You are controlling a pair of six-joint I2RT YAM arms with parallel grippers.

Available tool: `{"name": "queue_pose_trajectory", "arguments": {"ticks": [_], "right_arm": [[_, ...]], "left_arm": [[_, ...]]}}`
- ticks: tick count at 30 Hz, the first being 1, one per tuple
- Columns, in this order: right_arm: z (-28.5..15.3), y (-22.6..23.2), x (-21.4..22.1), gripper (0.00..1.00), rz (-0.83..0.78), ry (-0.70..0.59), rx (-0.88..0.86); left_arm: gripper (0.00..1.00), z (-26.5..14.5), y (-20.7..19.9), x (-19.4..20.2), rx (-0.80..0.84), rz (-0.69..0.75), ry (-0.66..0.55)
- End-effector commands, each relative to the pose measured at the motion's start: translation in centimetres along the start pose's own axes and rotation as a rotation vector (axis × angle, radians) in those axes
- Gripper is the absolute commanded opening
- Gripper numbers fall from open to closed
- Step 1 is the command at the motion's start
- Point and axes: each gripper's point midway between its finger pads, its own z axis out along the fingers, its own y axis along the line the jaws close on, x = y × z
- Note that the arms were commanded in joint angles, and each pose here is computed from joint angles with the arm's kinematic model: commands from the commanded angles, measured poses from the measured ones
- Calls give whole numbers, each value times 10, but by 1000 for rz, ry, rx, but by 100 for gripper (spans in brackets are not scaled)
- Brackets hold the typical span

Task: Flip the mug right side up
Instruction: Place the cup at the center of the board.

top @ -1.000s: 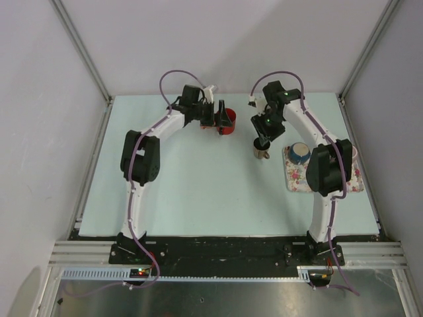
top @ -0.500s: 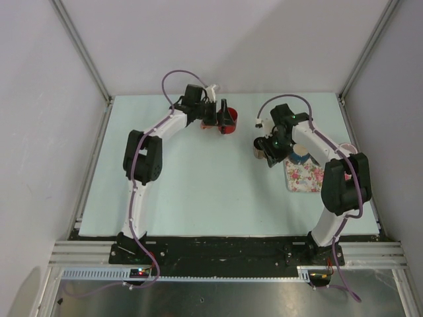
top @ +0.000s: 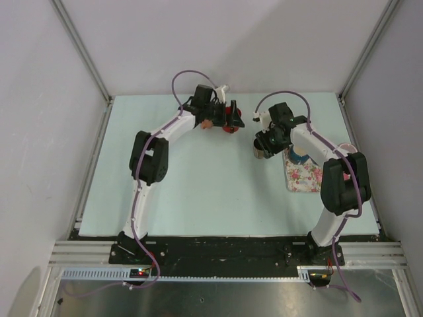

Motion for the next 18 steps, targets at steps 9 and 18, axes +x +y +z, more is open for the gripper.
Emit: {"name": "queue_pose_trajectory", "arguments": {"ticks": [9,18], "right_arm": [[24,-3,-17,44,-26,-43,26],[34,-3,-15,17,-33,-28,21]], "left_arm": [[98,5,-10,-26,30,31,-66],[98,-3,-16,-21,39,25,-54]]}}
